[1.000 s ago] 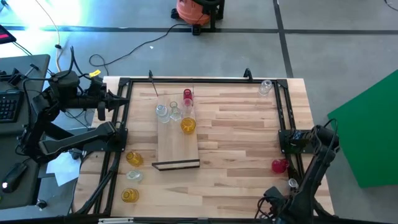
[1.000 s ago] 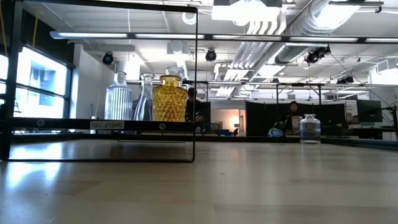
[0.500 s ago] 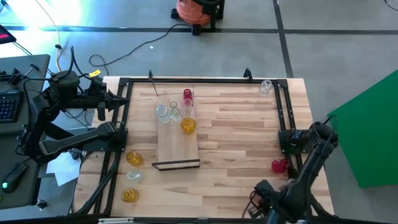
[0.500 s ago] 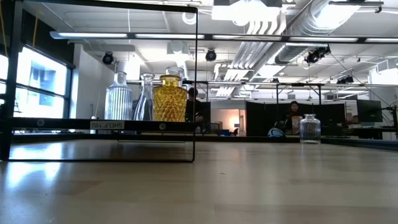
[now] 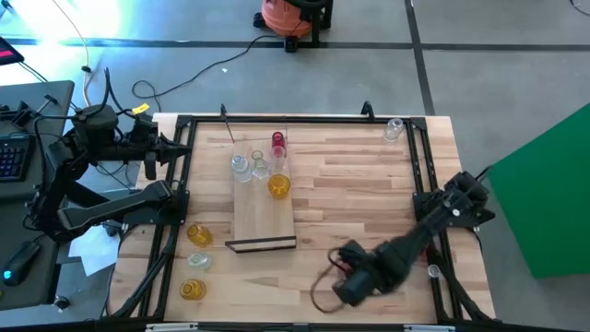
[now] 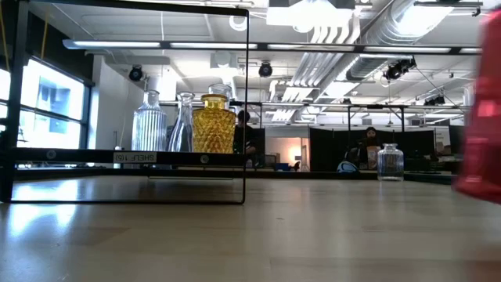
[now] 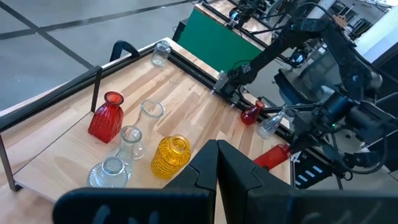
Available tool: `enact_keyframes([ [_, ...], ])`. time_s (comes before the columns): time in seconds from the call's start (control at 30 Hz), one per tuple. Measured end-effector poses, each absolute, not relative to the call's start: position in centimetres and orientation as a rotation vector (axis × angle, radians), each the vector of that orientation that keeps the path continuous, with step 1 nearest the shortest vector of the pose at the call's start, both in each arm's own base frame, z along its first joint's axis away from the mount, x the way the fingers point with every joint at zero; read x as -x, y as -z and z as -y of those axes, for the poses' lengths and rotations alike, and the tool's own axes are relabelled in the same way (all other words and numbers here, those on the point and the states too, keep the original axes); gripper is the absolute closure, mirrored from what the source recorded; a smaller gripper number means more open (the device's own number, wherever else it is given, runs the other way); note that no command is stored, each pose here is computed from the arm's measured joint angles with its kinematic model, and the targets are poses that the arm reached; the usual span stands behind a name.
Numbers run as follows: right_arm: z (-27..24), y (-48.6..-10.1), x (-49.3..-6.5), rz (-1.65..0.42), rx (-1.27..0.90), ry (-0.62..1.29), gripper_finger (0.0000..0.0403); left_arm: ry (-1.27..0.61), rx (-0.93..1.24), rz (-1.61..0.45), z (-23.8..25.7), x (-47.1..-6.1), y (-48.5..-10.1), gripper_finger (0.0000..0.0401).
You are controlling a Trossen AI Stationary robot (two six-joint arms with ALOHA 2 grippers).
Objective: Sort vases onto shelf
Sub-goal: Put the bottom red vase on the shelf
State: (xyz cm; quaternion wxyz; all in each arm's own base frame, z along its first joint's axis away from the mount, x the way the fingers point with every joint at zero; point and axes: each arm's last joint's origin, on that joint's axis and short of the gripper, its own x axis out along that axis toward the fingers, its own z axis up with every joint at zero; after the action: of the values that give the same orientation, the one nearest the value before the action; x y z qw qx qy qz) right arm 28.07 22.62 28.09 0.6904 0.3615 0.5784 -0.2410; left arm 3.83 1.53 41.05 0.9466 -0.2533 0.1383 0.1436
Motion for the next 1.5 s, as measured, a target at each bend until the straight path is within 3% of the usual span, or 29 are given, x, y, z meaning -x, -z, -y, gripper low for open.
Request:
enact_keyframes([
  [0.5,-12.9,-28.1,-33.8,-1.313,-0.703,0.44,0.0403,-0.282,0.499,-0.42,-1.1,-3.4,-39.8,0.0401],
  [0.87,-7.1,-28.1,-35.0,-1.354,-0.686,0.447,0.0403,-0.282,0.466,-0.415,0.0,-1.9,-39.5,0.0401],
  [1.5,-2.7,-35.2,-35.4,-1.199,-0.756,0.476,0.0403,-0.267,0.404,-0.451,1.2,-0.4,-38.7,0.0401],
])
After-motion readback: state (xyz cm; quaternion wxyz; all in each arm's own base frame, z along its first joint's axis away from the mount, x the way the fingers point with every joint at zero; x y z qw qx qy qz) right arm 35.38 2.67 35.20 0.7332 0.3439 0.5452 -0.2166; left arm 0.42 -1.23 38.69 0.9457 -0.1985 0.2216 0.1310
